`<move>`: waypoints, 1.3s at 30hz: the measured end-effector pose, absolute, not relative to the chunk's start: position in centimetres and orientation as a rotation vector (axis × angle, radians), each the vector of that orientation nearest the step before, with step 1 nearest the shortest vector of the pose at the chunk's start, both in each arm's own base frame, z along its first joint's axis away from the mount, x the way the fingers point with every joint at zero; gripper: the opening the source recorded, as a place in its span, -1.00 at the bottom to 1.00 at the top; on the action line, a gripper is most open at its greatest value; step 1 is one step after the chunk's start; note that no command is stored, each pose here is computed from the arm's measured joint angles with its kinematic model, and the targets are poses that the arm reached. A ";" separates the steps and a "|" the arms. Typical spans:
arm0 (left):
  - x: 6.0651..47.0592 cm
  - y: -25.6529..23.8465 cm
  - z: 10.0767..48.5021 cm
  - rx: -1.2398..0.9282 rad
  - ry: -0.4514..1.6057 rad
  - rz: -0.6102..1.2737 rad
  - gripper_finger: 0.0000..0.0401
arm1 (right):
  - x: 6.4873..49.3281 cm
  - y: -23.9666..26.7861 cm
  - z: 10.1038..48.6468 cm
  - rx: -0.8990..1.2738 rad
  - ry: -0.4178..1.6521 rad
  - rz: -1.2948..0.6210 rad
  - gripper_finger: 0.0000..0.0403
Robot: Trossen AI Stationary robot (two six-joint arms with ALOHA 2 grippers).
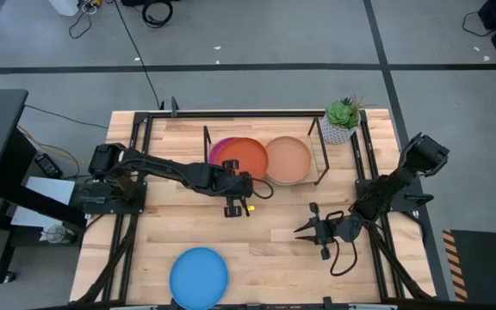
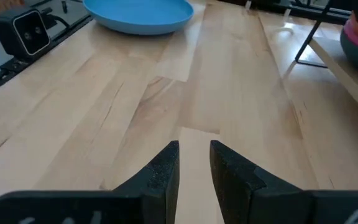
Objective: Place and stack plates onto a shelf
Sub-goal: Stack the orange plate on top of the pink plate on the shelf, then stack the blue plate on top of the orange plate on the shelf
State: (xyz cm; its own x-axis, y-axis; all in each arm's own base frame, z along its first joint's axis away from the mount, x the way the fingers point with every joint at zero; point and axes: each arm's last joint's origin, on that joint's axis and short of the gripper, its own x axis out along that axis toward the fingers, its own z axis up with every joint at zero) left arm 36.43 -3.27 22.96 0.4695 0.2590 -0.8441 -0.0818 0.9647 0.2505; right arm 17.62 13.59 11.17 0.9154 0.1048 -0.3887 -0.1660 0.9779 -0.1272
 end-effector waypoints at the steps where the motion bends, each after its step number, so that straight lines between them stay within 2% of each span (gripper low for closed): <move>1: 36.5 -3.3 22.6 0.187 1.073 0.212 -0.93 | 17.6 13.6 11.2 -0.166 0.388 0.142 -0.52; 9: 36.5 -3.2 22.2 0.179 1.097 0.261 -0.90 | 17.7 13.6 11.3 -0.217 0.373 0.149 -0.52; 19: 36.4 -3.0 22.5 0.218 1.105 0.319 -0.50 | 18.1 13.2 11.3 -0.266 0.369 0.137 -0.52; 27: 37.2 -4.3 24.8 0.204 1.021 0.297 -0.49 | 18.3 12.8 11.3 -0.278 0.372 0.122 -0.52; 29: 37.2 -5.0 24.8 0.162 1.028 0.237 -0.49 | 18.3 12.8 11.3 -0.285 0.372 0.126 -0.52; 34: 36.8 -7.5 24.6 -0.068 1.085 -0.055 -0.49 | 18.3 12.8 11.3 -0.309 0.371 0.135 -0.52; 39: 35.9 -10.9 24.6 -0.201 1.127 -0.159 -0.49 | 18.4 12.7 11.4 -0.368 0.363 0.137 -0.52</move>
